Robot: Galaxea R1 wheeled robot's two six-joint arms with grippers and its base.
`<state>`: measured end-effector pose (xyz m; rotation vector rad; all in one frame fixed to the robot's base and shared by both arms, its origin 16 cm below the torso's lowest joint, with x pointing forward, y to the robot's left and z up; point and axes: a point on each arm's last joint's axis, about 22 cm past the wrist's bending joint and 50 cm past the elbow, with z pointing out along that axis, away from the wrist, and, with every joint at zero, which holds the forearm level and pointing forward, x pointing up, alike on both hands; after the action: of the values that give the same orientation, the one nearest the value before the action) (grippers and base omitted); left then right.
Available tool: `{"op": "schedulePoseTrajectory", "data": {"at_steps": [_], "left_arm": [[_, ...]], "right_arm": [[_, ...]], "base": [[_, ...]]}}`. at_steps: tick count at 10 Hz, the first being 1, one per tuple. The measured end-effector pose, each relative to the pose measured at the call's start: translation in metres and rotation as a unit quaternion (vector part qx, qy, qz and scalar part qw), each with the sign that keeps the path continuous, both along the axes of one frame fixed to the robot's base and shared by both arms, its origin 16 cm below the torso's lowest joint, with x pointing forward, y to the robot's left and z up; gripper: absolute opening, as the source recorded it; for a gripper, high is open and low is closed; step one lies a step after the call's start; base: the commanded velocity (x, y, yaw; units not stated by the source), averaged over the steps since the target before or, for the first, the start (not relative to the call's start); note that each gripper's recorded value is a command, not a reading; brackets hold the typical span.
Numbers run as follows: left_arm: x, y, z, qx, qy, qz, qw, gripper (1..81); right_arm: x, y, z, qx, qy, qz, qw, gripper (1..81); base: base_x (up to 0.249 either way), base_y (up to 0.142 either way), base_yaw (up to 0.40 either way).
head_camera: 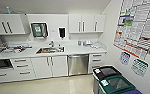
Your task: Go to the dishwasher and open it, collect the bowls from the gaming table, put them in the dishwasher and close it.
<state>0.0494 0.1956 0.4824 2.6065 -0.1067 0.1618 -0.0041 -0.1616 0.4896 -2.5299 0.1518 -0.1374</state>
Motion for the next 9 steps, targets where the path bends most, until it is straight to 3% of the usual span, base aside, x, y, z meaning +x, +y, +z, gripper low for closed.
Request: {"op": "schedulePoseTrajectory", "data": {"at_steps": [2,8,9], "left_arm": [[0.0045,-0.0001,0.0003,0.000,-0.002,0.000,1.0000,81.1],[-0.0034,-0.0051,0.0005,-0.004,0.002,-0.001,1.0000,81.1],[0.0008,0.0020,0.0001,0.001,0.000,0.000,1.0000,81.1]], "right_arm": [[0.0060,0.0001,0.0003,0.000,-0.004,0.000,1.0000,81.1],[-0.0020,-0.0058,-0.0007,-0.004,0.000,0.001,1.0000,81.1],[-0.0002,0.0004,0.0002,0.000,0.000,0.002,1.0000,81.1]], "base": [[0.000,0.000,0.000],[0.000,0.054,0.000],[0.000,0.000,0.000]]}}
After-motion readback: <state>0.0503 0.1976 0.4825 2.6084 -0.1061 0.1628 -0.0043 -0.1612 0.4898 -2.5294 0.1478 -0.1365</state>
